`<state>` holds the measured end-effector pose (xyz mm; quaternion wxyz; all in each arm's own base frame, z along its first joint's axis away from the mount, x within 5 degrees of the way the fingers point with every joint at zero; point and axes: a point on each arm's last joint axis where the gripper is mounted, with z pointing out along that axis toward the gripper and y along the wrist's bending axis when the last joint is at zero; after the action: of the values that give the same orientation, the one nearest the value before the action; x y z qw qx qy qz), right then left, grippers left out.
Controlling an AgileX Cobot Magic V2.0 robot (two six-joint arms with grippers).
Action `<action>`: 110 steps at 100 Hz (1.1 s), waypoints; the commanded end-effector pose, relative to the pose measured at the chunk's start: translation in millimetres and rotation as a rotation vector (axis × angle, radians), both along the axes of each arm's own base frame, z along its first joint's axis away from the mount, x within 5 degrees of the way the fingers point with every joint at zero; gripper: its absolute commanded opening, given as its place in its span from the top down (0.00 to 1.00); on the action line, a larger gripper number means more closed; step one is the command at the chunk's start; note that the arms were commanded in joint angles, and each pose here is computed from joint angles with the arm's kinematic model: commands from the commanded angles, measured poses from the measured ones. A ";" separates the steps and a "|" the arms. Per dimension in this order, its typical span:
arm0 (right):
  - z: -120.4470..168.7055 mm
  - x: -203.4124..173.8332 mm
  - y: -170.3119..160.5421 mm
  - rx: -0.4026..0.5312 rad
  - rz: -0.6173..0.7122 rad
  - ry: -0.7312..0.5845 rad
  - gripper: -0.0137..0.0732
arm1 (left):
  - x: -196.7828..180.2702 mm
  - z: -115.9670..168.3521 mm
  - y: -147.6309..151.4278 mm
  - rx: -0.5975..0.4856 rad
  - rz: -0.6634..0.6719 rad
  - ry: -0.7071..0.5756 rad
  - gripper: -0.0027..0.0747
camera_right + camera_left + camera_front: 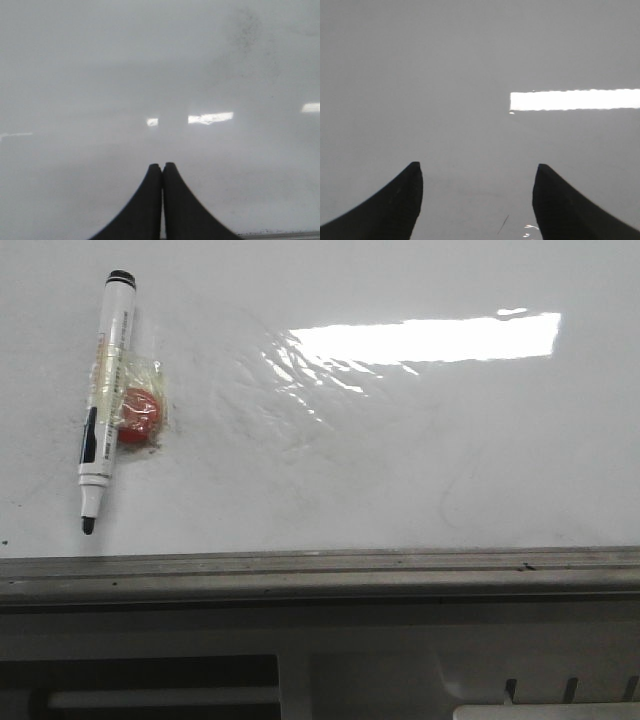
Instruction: Write number 8 on whiteboard
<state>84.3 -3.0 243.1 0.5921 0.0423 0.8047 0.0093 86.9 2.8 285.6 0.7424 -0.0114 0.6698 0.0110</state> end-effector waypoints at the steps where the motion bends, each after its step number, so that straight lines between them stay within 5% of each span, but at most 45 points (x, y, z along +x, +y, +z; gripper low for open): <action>1: 19.0 4.1 -0.9 -0.012 -0.006 -0.109 0.92 | 4.8 19.8 -6.0 0.054 -0.059 -0.125 0.40; 18: 19.8 4.3 -1.0 -0.013 -0.006 -0.118 0.92 | 15.9 18.7 -27.5 0.091 -0.257 -0.132 0.40; 52: 16.4 4.5 -1.0 -0.012 -0.007 -0.115 0.92 | 19.9 -4.2 -77.0 0.071 -0.641 0.067 0.40; 76: 16.4 4.5 -1.0 -0.012 -0.007 -0.115 0.92 | 25.5 -19.4 -100.0 0.000 -0.738 0.201 0.40; 110: 16.4 4.5 -1.0 -0.012 -0.007 -0.115 0.92 | 49.3 -44.6 -119.4 -0.047 -0.703 0.319 0.40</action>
<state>84.9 -3.2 244.5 0.6010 0.0432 0.7981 0.0091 128.1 -109.7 226.6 0.5474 0.2251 0.7705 -0.2367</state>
